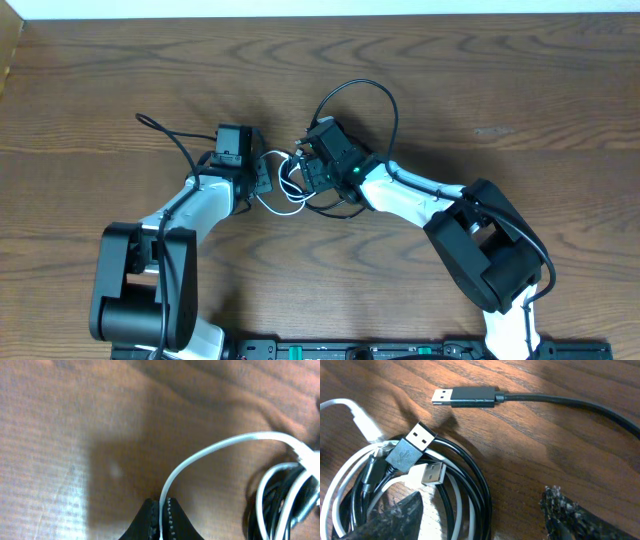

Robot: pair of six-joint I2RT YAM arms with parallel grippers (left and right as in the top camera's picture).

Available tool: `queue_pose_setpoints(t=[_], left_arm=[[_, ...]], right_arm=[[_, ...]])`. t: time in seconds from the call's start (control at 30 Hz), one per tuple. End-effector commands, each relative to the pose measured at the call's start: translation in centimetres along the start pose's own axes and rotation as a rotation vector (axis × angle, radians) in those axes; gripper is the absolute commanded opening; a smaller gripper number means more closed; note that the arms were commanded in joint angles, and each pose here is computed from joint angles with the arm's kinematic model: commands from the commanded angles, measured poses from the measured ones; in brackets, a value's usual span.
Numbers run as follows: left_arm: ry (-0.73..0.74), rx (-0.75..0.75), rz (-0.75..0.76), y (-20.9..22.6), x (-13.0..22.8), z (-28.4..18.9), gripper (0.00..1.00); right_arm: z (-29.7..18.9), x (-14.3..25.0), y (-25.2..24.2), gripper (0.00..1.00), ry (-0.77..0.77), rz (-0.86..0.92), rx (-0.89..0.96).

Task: Untangle cables

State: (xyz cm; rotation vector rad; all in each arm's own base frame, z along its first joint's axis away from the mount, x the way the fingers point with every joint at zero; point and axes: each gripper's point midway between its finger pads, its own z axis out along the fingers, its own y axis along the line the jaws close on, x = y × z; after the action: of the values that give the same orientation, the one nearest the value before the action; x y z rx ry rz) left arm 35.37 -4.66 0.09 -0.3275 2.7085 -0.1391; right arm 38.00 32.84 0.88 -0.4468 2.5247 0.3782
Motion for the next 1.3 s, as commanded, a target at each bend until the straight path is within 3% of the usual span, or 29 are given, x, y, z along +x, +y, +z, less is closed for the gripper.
queue_pose_setpoints(t=[0.0, 0.13, 0.23, 0.37, 0.47, 0.53, 0.73, 0.97, 1.17, 1.27], left_arm=[[-0.042, 0.027, -0.007, -0.4, -0.5, -2.0, 0.08], [-0.173, 0.08, -0.011, -1.5, -3.1, -6.0, 0.07], [-0.249, 0.11, -0.011, -1.9, -4.4, -8.5, 0.07], [-0.268, 0.119, -0.013, -2.0, -4.6, -9.5, 0.07], [-0.206, 0.103, -0.085, -1.5, -3.2, -8.7, 0.08], [-0.142, 0.079, -0.142, -0.9, -1.7, -8.0, 0.07], [0.009, 0.007, -0.242, 0.4, 1.6, -5.9, 0.08], [0.085, -0.017, -0.42, 0.8, 2.9, -3.4, 0.08], [0.067, 0.275, -0.51, -1.7, -0.6, -4.1, 0.08], [0.025, 0.393, -0.532, -2.0, -2.9, -4.9, 0.08]], right_arm=[[1.6, 2.2, -0.4, 0.67, 0.06, -0.036, 0.014], [1.8, 2.4, -0.5, 0.63, 0.065, -0.049, 0.016], [1.8, 2.4, -0.5, 0.41, 0.063, -0.057, 0.014], [1.8, 2.2, -0.4, 0.36, 0.054, -0.056, 0.011], [1.8, 2.1, -0.4, 0.1, 0.052, -0.056, 0.01], [1.7, 1.9, -0.3, 0.01, 0.044, -0.054, 0.007], [1.7, 1.5, -0.1, 0.01, 0.032, -0.028, -0.004], [-1.0, -0.8, 0.1, 0.01, -0.019, -0.04, -0.016], [-3.7, -3.4, 1.2, 0.04, -0.09, -0.042, -0.058], [-4.9, -4.3, 1.6, 0.01, -0.12, -0.048, -0.074]])
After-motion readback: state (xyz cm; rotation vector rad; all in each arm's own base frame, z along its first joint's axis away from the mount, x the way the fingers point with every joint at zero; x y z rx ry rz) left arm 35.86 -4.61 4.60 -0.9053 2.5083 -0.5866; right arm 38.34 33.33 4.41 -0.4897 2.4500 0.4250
